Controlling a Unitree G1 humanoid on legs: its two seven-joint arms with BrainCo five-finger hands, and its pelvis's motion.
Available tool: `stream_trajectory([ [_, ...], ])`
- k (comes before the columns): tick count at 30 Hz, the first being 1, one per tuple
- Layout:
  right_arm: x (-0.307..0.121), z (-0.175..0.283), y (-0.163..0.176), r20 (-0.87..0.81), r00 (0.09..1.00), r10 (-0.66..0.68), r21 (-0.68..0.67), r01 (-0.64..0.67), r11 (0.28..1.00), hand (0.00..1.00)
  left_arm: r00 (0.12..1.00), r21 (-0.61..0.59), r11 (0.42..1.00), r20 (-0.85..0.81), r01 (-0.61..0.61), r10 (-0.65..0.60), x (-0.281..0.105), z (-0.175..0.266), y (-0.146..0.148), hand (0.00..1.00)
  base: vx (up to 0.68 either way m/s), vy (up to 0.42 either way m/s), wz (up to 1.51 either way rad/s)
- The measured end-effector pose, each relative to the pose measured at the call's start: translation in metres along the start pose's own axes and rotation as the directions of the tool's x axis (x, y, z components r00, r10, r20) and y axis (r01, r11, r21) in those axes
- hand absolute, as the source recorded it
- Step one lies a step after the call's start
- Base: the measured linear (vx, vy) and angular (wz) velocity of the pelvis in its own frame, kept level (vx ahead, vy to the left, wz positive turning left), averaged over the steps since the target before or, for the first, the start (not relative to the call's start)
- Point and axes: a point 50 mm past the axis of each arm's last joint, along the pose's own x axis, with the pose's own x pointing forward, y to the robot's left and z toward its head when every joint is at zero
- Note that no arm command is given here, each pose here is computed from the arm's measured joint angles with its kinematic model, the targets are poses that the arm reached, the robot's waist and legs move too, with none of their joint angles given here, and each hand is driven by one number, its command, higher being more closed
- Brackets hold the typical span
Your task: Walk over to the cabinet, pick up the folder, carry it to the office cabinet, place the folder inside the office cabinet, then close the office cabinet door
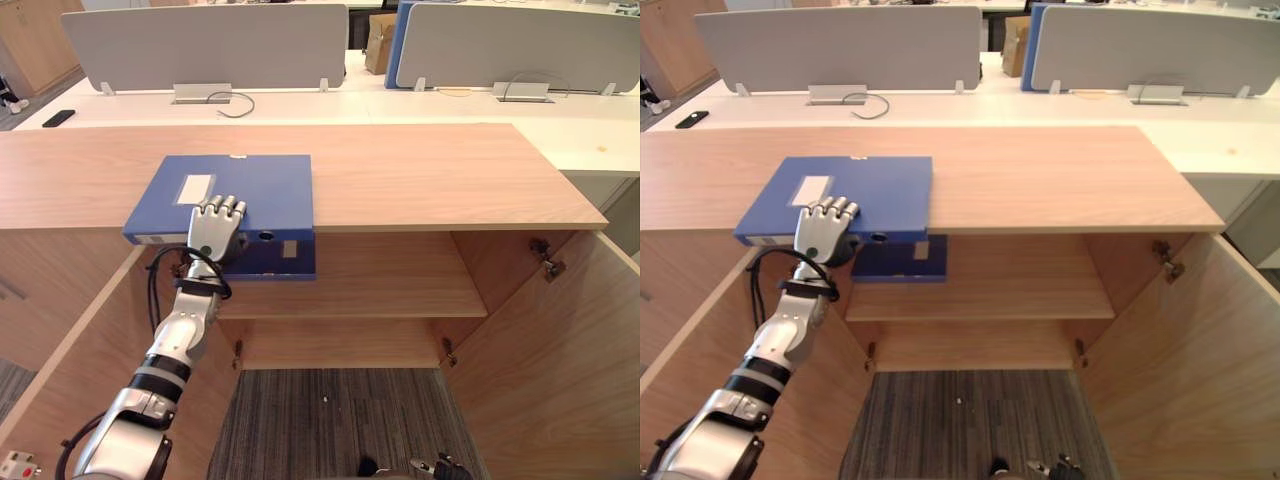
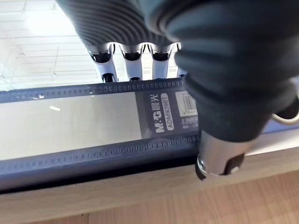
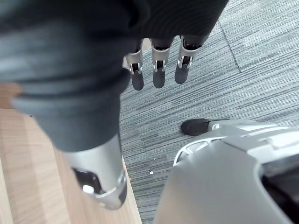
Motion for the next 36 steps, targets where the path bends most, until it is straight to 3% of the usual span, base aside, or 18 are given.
stream_trajectory([
  [11, 0.000, -0.001, -0.001, -0.003, 1.000, -0.004, 0.003, 0.004, 1.000, 0.00, 1.000, 0.012, 1.000, -0.013, -0.022, 0.022, 0.006, -0.002, 0.004, 1.00, -0.02, -0.005, -0.01],
  [15, -0.001, -0.003, -0.001, -0.008, 1.000, -0.006, 0.004, 0.006, 1.000, 0.00, 0.992, -0.095, 0.988, -0.006, -0.125, 0.125, -0.002, 0.017, 0.028, 1.00, 0.00, 0.000, 0.00],
  [18, -0.002, -0.009, -0.002, -0.025, 1.000, -0.019, 0.021, 0.020, 1.000, 0.00, 0.973, -0.309, 0.924, -0.033, -0.226, 0.227, -0.013, 0.046, 0.054, 1.00, 0.00, 0.000, 0.04],
  [22, -0.003, -0.012, -0.003, -0.031, 0.999, -0.026, 0.081, 0.028, 0.996, 0.00, 0.934, -0.657, 0.672, -0.156, -0.342, 0.323, -0.025, 0.071, 0.093, 1.00, -0.02, -0.001, 0.03],
  [24, -0.003, -0.008, -0.002, -0.005, 1.000, -0.028, 0.196, 0.029, 0.980, 0.00, 0.917, -0.813, 0.457, -0.222, -0.361, 0.330, -0.029, 0.075, 0.110, 1.00, -0.07, -0.012, -0.07],
  [25, -0.003, -0.005, -0.002, 0.013, 0.999, -0.030, 0.211, 0.027, 0.977, 0.00, 0.917, -0.833, 0.421, -0.228, -0.358, 0.329, -0.030, 0.076, 0.112, 1.00, -0.06, -0.008, -0.14],
  [27, -0.007, 0.017, -0.007, 0.143, 0.988, -0.052, 0.285, 0.009, 0.958, 0.00, 0.915, -0.895, 0.287, -0.246, -0.341, 0.319, -0.032, 0.074, 0.120, 1.00, -0.05, -0.004, -0.25],
  [28, -0.009, 0.022, -0.008, 0.166, 0.984, -0.056, 0.291, 0.005, 0.957, 0.00, 0.915, -0.901, 0.270, -0.248, -0.338, 0.318, -0.033, 0.073, 0.121, 1.00, -0.04, -0.008, -0.30],
  [30, -0.021, 0.063, -0.014, 0.370, 0.924, -0.100, 0.355, -0.040, 0.934, 0.00, 0.909, -0.940, 0.109, -0.277, -0.323, 0.311, -0.035, 0.067, 0.129, 1.00, -0.01, -0.009, -0.34],
  [31, -0.025, 0.073, -0.015, 0.412, 0.904, -0.115, 0.374, -0.052, 0.926, 0.00, 0.910, -0.945, 0.080, -0.279, -0.317, 0.308, -0.035, 0.065, 0.130, 1.00, 0.00, -0.021, -0.30],
  [33, -0.046, 0.107, -0.020, 0.562, 0.806, -0.186, 0.442, -0.103, 0.891, 0.00, 0.908, -0.957, -0.081, -0.291, -0.280, 0.301, -0.037, 0.059, 0.137, 1.00, 0.01, -0.040, -0.18],
  [36, -0.083, 0.143, -0.030, 0.708, 0.640, -0.300, 0.499, -0.151, 0.854, 0.00, 0.888, -0.936, -0.240, -0.327, -0.258, 0.322, -0.039, 0.051, 0.147, 1.00, 0.02, -0.030, -0.12],
])
